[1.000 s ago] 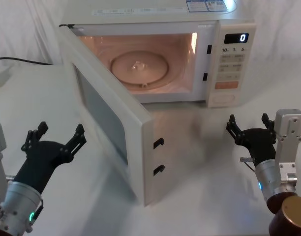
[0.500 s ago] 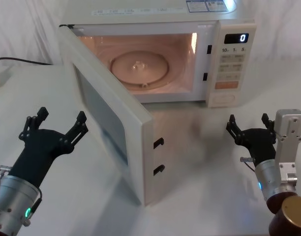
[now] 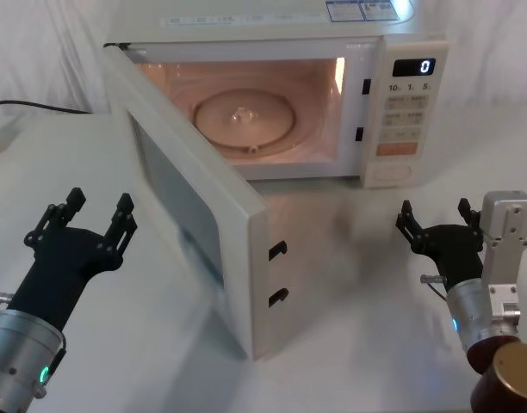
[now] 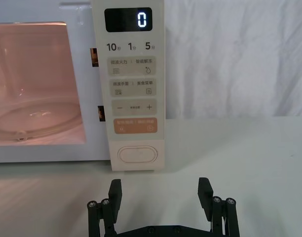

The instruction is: Press the button to open the microwave door with one hand; close the microwave door with the other hand.

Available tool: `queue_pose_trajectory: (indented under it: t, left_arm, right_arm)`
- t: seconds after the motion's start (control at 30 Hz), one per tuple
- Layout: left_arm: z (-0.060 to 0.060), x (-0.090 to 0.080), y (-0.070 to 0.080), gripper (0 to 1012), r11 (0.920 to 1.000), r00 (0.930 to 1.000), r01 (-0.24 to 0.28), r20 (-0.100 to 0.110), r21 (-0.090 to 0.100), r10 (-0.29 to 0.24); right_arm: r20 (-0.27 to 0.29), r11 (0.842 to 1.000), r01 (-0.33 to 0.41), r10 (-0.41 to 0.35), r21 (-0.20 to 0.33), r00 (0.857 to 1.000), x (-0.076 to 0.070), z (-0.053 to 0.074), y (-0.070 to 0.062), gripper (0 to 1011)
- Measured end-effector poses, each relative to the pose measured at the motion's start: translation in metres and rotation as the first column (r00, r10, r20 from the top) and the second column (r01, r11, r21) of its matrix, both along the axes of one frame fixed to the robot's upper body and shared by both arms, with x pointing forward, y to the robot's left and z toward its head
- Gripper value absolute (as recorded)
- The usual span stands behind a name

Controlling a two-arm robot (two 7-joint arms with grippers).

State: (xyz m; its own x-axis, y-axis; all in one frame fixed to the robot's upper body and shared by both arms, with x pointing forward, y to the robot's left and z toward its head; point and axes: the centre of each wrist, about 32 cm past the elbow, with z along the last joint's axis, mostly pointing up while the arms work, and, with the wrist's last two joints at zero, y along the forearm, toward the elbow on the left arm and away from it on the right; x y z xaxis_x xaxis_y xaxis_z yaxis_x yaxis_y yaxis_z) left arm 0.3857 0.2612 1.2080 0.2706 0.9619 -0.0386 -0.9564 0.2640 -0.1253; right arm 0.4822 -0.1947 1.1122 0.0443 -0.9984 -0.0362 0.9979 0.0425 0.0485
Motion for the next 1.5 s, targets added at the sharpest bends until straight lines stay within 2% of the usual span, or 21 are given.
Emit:
queue_pose_trajectory:
  t: [0.2, 0.23, 0.3, 0.33, 0.4, 0.5, 0.53, 0.7, 1.2, 1.5]
  left_arm:
    - [0.002, 0.001, 0.0, 503, 0.9999, 0.9999, 0.012, -0.004, -0.005, -0.012]
    - [0.003, 0.002, 0.0, 441, 0.9998, 0.9998, 0.017, -0.006, -0.006, -0.017]
    - [0.003, 0.002, -0.001, 401, 0.9997, 0.9996, 0.025, -0.01, -0.009, -0.025]
    - [0.004, 0.003, -0.001, 337, 0.9996, 0.9996, 0.027, -0.01, -0.009, -0.027]
    - [0.004, 0.003, -0.001, 296, 0.9995, 0.9994, 0.031, -0.011, -0.009, -0.031]
    - [0.006, 0.006, -0.003, 179, 0.9992, 0.9992, 0.04, -0.005, -0.008, -0.04]
    - [0.007, 0.007, -0.003, 179, 0.999, 0.9991, 0.043, -0.002, -0.007, -0.043]
    - [0.01, 0.01, -0.005, 7, 0.9986, 0.9986, 0.053, 0.007, -0.004, -0.053]
    - [0.023, 0.032, -0.015, 0, 0.9935, 0.9934, 0.114, 0.016, -0.001, -0.114]
    - [0.026, 0.048, -0.022, 0, 0.99, 0.99, 0.141, 0.006, 0.009, -0.141]
  right_arm:
    - [0.0, 1.0, 0.0, 0.0, 0.0, 1.0, 0.0, 0.0, 0.0, 1000]
    - [0.0, 1.0, 0.0, 0.0, 0.0, 1.0, 0.0, 0.0, 0.0, 1000]
    - [0.0, 1.0, 0.0, 0.0, 0.0, 1.0, 0.0, 0.0, 0.0, 1000]
    - [0.0, 1.0, 0.0, 0.0, 0.0, 1.0, 0.0, 0.0, 0.0, 1000]
    - [0.0, 1.0, 0.0, 0.0, 0.0, 1.0, 0.0, 0.0, 0.0, 1000]
    - [0.0, 1.0, 0.0, 0.0, 0.0, 1.0, 0.0, 0.0, 0.0, 1000]
    - [0.0, 1.0, 0.0, 0.0, 0.0, 1.0, 0.0, 0.0, 0.0, 1000]
    - [0.0, 1.0, 0.0, 0.0, 0.0, 1.0, 0.0, 0.0, 0.0, 1000]
    - [0.0, 1.0, 0.0, 0.0, 0.0, 1.0, 0.0, 0.0, 0.0, 1000]
    - [0.0, 1.0, 0.0, 0.0, 0.0, 1.0, 0.0, 0.0, 0.0, 1000]
